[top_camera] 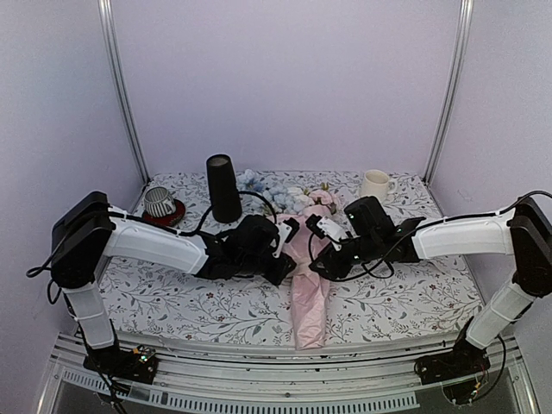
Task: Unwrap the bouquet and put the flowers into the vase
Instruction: Untie the half-tied ribbon from the folded wrapping paper.
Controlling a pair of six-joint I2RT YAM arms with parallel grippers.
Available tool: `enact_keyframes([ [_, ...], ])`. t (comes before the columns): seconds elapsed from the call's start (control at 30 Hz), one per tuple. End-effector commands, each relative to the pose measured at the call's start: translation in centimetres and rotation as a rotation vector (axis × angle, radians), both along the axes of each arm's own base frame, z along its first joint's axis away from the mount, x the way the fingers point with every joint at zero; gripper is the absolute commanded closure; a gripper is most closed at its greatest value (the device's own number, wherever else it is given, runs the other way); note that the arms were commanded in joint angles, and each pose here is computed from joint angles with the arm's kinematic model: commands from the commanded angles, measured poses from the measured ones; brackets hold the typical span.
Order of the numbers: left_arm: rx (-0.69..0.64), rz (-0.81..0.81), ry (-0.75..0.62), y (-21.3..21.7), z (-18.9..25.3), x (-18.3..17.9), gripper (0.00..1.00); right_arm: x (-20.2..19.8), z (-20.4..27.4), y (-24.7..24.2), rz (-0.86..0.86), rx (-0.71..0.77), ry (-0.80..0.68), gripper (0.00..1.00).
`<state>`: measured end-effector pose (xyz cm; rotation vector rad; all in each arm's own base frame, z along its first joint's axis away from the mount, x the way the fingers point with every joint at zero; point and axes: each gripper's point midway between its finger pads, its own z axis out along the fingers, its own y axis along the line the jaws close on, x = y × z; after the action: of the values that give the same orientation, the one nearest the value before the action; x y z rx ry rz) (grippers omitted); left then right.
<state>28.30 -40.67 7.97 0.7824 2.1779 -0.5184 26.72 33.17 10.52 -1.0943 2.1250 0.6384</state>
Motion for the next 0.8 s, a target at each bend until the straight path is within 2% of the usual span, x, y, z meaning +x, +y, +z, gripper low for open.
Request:
enact_keyframes([
  [0.0,-0.008,0.01,0.018,0.3,-0.3,0.5,0.73,0.7,-1.0,0.5,-0.013,-0.05,0.003,0.59],
  [0.1,-0.007,0.019,0.017,0.6,-0.3,0.6,0.79,0.8,-1.0,0.5,-0.017,-0.052,0.003,0.68],
  [0.23,-0.003,0.03,0.023,0.9,-0.6,0.8,0.85,0.9,-0.3,0.2,-0.038,-0.043,-0.017,0.9],
  [0.27,-0.002,0.035,0.025,1.0,-0.7,0.9,0.87,1.0,0.1,0.0,-0.048,-0.038,-0.028,0.92],
  [0.47,0.006,0.062,0.028,1.7,-0.7,1.3,0.99,2.0,2.3,-1.7,-0.162,-0.007,-0.107,0.96],
  [0.6,0.008,0.075,0.024,2.3,-0.5,1.4,1.0,3.0,3.8,-3.7,-0.272,0.003,-0.17,0.96],
  [0.77,0.017,0.092,0.03,3.1,-0.8,1.5,1.0,4.3,5.8,-7.3,-0.423,0.086,-0.184,0.96],
])
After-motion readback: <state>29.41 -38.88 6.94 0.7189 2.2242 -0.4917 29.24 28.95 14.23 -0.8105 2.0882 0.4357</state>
